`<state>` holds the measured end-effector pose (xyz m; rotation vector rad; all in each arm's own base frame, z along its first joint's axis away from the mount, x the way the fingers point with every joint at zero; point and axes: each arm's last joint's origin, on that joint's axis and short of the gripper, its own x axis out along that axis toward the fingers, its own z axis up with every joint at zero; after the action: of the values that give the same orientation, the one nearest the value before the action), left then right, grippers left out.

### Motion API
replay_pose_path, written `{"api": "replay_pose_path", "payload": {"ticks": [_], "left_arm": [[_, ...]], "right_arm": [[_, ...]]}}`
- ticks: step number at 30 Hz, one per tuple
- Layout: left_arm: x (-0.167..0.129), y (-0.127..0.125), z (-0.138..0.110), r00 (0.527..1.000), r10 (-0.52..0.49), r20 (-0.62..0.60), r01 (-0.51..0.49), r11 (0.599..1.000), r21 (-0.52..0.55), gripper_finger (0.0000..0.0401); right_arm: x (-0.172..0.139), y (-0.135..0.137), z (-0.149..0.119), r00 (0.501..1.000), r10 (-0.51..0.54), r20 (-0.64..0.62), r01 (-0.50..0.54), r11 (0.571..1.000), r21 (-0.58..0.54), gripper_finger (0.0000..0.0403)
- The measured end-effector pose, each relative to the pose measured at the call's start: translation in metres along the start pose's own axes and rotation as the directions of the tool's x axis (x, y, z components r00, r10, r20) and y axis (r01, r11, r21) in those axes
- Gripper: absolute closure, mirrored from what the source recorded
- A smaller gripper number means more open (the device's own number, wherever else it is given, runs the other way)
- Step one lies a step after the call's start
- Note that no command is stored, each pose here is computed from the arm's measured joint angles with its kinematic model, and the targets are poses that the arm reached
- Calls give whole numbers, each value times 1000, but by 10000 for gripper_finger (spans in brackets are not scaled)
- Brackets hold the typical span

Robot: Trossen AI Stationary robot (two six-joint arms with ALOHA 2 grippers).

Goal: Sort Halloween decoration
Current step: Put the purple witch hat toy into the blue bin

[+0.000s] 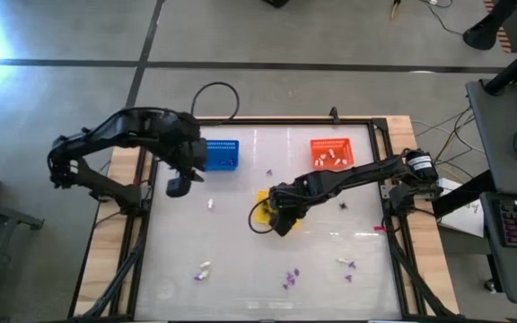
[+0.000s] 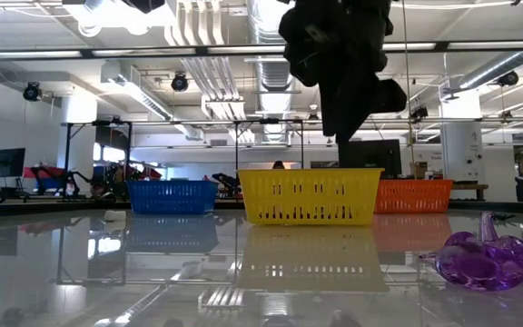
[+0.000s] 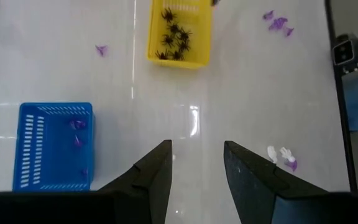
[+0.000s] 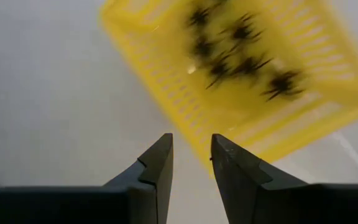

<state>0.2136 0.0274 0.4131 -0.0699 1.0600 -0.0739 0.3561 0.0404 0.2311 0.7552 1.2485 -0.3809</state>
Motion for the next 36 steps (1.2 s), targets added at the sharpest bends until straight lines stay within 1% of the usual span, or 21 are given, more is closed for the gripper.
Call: {"api": "replay_pose_path", "payload": {"ticks": [2,8,13,17,21,26,29,36], "left_arm": [[8,2,4,1000,-4,-29,4,1000,1,273],[24,1,11,996,-16,-85,19,999,34,273],[26,-7,12,995,-32,-96,36,998,43,273],[27,-14,12,994,-45,-99,52,997,65,273],[27,-20,12,994,-54,-100,62,995,83,273],[28,-22,12,993,-57,-101,64,996,65,273],[28,-22,12,993,-57,-101,64,996,60,273],[27,-22,12,993,-58,-103,63,997,42,273]], "right_arm": [[-2,5,-3,999,30,-25,-30,1000,1,306],[-14,26,-20,999,46,-30,-46,999,2,312],[-14,47,-54,1000,6,-10,-6,1000,9,305],[-9,57,-84,1000,-20,-24,21,998,66,300],[-8,64,-105,999,-35,4,34,991,128,298],[-7,68,-116,999,-35,5,33,979,200,300],[-4,69,-120,999,-40,0,39,980,197,298],[24,71,-121,997,-71,-21,73,982,176,295]]}}
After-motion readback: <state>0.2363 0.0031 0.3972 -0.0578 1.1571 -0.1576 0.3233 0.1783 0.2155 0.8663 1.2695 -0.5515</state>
